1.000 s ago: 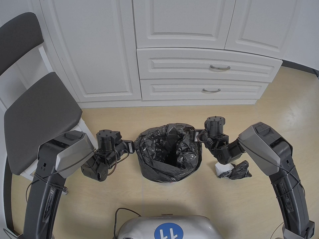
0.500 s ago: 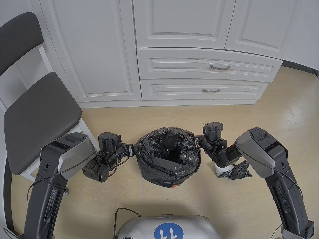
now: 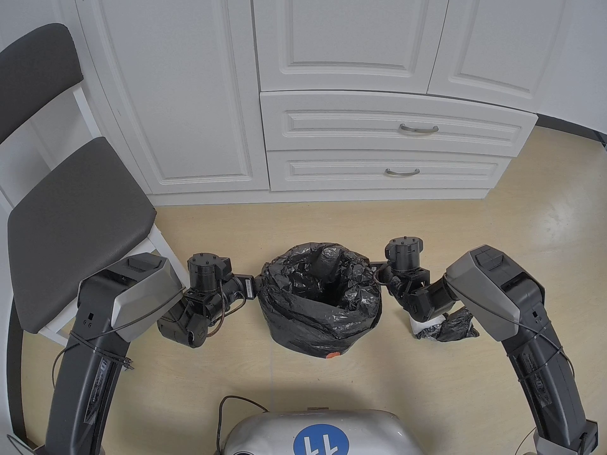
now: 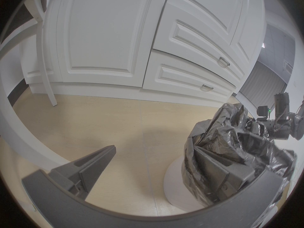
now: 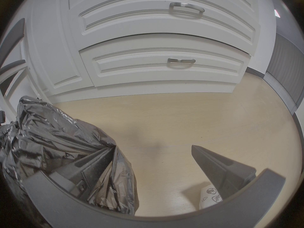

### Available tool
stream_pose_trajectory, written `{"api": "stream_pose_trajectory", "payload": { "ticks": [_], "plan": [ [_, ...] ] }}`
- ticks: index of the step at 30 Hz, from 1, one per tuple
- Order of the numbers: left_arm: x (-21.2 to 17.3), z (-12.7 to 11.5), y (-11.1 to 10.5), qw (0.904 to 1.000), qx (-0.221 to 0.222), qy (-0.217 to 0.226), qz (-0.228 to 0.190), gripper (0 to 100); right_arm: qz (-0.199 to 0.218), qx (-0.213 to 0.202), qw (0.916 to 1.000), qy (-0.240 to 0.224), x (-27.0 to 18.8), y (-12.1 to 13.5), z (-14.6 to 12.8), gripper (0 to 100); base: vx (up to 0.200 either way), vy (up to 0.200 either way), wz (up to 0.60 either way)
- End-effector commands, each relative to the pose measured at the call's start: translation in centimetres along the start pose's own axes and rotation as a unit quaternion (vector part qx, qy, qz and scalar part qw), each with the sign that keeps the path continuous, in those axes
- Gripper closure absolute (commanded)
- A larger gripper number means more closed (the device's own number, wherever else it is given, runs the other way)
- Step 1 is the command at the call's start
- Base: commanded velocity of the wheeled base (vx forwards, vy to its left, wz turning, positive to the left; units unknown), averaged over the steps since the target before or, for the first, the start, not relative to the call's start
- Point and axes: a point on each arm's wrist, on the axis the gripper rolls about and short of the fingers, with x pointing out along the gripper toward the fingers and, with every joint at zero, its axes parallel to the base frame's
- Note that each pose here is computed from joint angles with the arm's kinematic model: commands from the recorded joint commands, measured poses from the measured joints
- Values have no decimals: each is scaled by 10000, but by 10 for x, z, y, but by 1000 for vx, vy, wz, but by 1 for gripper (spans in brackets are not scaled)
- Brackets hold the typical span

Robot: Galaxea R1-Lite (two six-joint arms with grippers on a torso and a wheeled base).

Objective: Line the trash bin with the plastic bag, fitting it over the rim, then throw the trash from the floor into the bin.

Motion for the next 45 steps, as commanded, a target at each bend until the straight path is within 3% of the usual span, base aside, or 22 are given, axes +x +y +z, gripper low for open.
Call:
{"api": "stream_pose_trajectory", "payload": {
  "ticks": [1,11,16,22,23,28,45],
  "plan": [
    [-10,18,-3,9999,15,-111,-25,0,9,33,9999,-102,-11,-1,20,0,0,0,0],
    [-67,73,-8,9987,518,15,-1,0,123,-213,9995,-216,-86,-6,83,0,0,0,0],
    [-81,82,-13,9984,526,72,-172,0,367,-253,9987,-240,-102,15,82,0,0,0,0],
    [-86,78,-29,9975,584,136,-373,0,784,-363,9958,-296,-113,50,58,0,0,0,0],
    [-86,76,-32,9973,592,172,-406,0,878,-463,9949,-166,-112,65,37,0,0,0,0],
    [-89,74,-32,9971,608,195,-411,0,785,-708,9944,57,-106,85,0,0,0,0,0],
    [-97,73,-35,9955,801,177,-468,0,1684,-1178,9782,290,-187,130,-36,0,0,0,0]
  ]
}}
